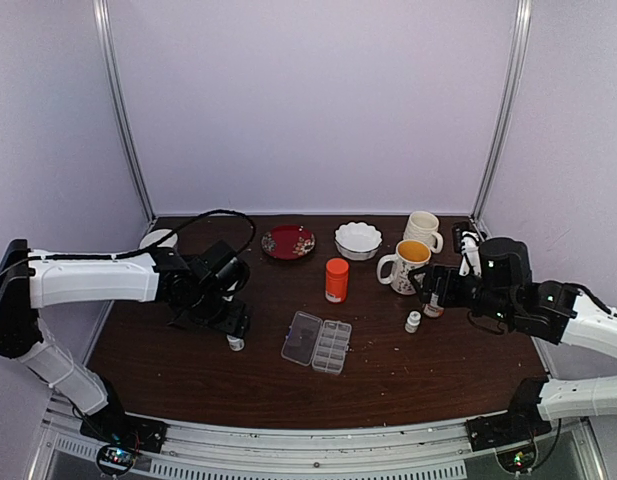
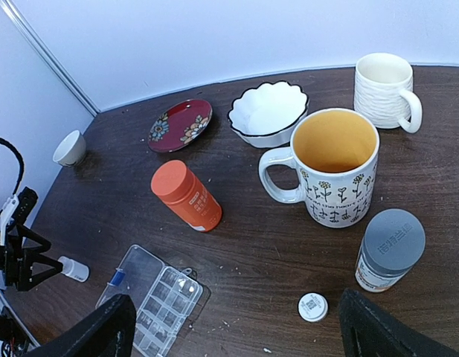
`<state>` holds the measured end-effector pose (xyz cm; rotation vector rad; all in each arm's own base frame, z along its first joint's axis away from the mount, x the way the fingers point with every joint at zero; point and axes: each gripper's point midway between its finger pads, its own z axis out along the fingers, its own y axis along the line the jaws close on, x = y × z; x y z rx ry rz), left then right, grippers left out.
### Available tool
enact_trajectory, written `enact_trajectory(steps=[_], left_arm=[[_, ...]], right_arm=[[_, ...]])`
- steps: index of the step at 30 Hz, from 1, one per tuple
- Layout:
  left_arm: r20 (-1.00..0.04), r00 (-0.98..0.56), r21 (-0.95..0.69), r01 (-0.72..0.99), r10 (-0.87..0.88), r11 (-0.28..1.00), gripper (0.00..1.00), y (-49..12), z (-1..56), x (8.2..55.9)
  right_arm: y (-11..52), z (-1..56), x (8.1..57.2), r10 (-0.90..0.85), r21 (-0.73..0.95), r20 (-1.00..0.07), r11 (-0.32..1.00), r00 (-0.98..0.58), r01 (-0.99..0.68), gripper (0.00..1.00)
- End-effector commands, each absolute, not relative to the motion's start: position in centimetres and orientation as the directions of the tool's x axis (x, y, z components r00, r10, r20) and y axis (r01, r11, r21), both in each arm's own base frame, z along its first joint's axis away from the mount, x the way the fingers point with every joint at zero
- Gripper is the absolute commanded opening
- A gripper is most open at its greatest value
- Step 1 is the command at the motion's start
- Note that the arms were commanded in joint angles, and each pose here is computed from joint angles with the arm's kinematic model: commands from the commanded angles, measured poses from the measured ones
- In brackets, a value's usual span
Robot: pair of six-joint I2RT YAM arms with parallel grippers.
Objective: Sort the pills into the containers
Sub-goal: Pick up the pill bottle from the center of the board.
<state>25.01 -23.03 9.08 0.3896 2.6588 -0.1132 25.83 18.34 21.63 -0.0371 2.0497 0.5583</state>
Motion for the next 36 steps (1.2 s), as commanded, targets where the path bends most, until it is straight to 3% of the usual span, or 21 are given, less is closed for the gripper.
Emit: enact_trajectory(steps=[1, 9, 15, 21, 24, 36], left_arm=[[-0.434, -0.87, -0.056, 0.284, 0.233, 0.957, 0.79, -23.9, 8.4, 25.3], [-0.38, -0.894, -0.022, 0.263, 0.235, 0.965, 0.72, -23.3, 6.7, 24.9], [-0.358, -0.9, -0.014, 0.27, 0.247, 0.963, 0.56, -23.3, 6.0, 24.7], [-0.352, -0.902, 0.001, 0.266, 0.25, 0.964, 0.52, -23.1, 5.7, 24.7], [-0.345, -0.905, 0.006, 0.263, 0.248, 0.965, 0.43, -23.0, 5.4, 24.6], [-0.387, -0.872, -0.018, 0.332, 0.299, 0.943, 0.27, -23.6, 8.6, 24.7]], right_arm=[[18.4, 21.0, 25.6, 0.142, 0.33, -0.822, 0.908, -0.551, -0.259, 0.98], [18.3, 20.5, 25.5, 0.132, 0.32, -0.817, 0.913, -0.561, -0.252, 0.97], [18.2, 20.1, 25.5, 0.133, 0.32, -0.812, 0.916, -0.568, -0.243, 0.97], [18.3, 19.9, 25.5, 0.139, 0.328, -0.81, 0.913, -0.57, -0.243, 0.97], [18.4, 19.9, 25.6, 0.141, 0.332, -0.809, 0.911, -0.571, -0.245, 0.97], [19.3, 19.7, 25.8, 0.143, 0.349, -0.801, 0.9, -0.581, -0.261, 0.97]])
